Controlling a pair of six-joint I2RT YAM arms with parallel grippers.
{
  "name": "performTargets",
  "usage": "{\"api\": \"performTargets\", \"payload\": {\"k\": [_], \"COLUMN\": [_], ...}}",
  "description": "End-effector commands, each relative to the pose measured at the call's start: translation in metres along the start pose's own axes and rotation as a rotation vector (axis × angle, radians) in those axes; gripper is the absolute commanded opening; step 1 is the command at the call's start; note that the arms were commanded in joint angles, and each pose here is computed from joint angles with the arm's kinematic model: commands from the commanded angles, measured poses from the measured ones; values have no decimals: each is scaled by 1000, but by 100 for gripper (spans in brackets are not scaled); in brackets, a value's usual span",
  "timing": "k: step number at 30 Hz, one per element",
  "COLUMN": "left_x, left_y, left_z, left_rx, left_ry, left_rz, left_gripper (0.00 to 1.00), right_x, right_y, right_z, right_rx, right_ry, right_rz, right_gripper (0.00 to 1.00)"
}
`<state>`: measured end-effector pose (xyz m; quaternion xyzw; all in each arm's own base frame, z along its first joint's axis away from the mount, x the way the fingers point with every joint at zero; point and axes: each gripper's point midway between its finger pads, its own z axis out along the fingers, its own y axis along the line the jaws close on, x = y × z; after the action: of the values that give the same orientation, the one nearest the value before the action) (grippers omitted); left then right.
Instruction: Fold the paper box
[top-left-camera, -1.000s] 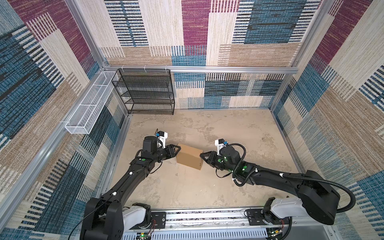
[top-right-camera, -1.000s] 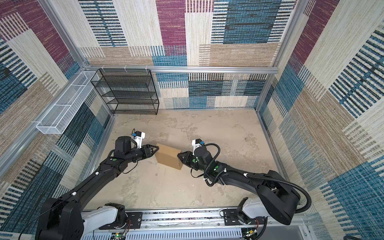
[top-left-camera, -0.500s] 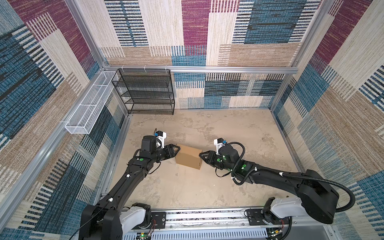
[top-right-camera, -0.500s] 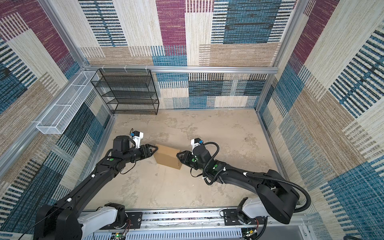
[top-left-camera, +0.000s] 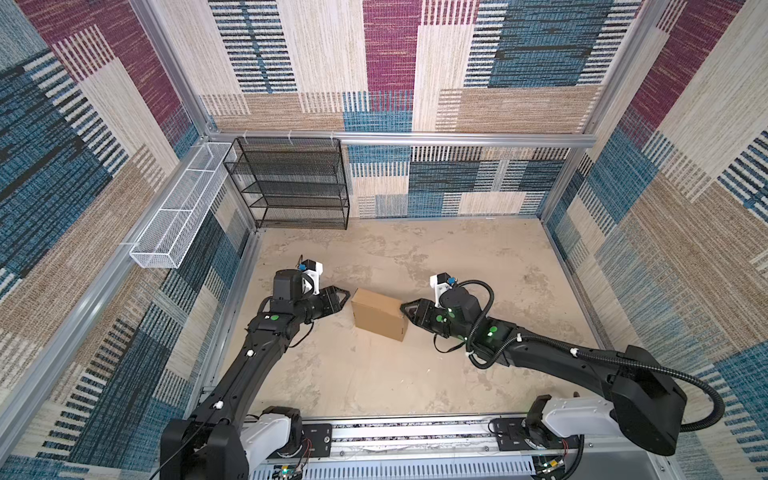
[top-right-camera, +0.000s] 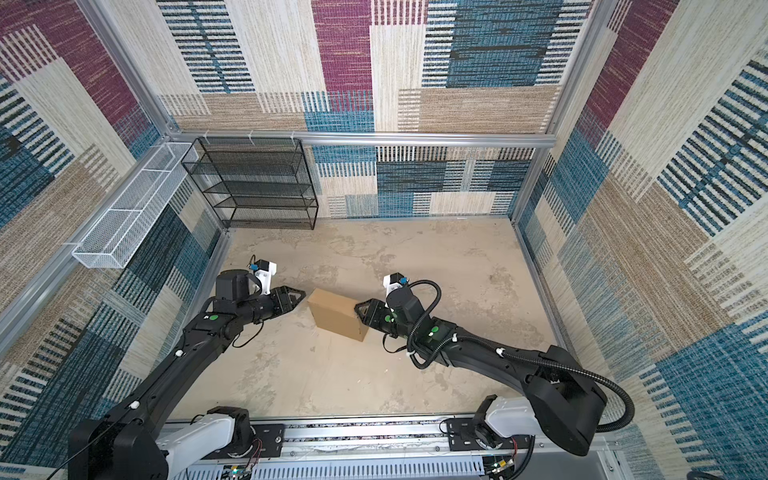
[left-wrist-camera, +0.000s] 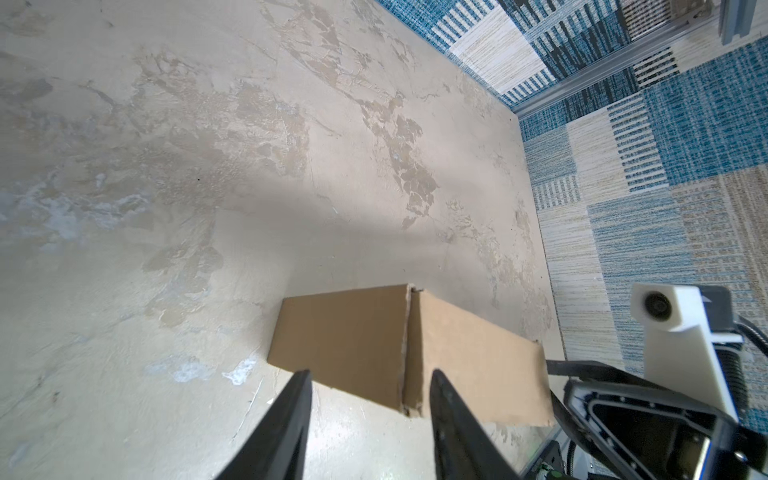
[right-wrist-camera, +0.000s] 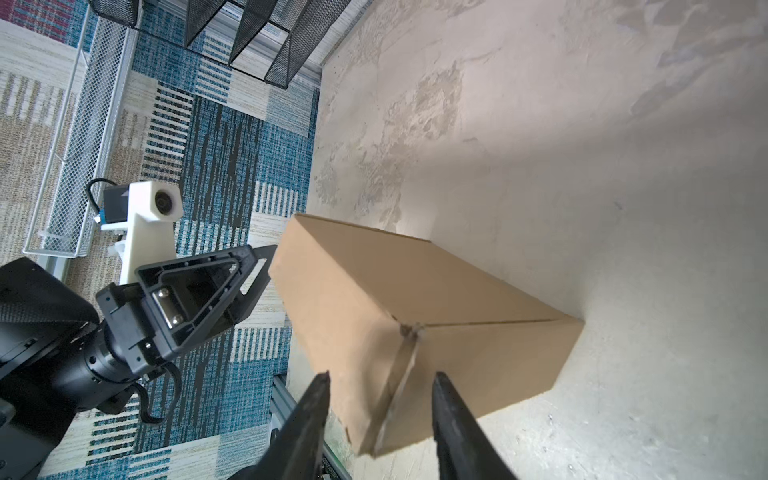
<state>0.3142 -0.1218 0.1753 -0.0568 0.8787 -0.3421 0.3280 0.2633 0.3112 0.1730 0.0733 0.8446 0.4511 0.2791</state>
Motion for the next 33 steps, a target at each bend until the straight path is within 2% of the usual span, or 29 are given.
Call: {"api": "performTargets", "payload": {"k": [1,8,14,24,33], "left_x": [-2,-2,-1,9,17], "left_y": [-7,-19,-22,-13,0], "left_z": [1,2,1,14,19], "left_rx": [46,124,141,149,106], "left_ry": [8,13,21,54,71], "left_rz": [12,6,18,-11,-27], "left_gripper": [47,46,47,46,45], "right_x": [-4,2,6,11,11], "right_y": [1,-4,-12,-20,-22], "right_z": [-2,5,9,13,13], "right_rx": [7,17,36,56,65], "right_ry": [-17,11,20,36,38], "right_rz": [-17,-17,-15,-13,-16], "right_gripper": [43,43,42,41,41]}}
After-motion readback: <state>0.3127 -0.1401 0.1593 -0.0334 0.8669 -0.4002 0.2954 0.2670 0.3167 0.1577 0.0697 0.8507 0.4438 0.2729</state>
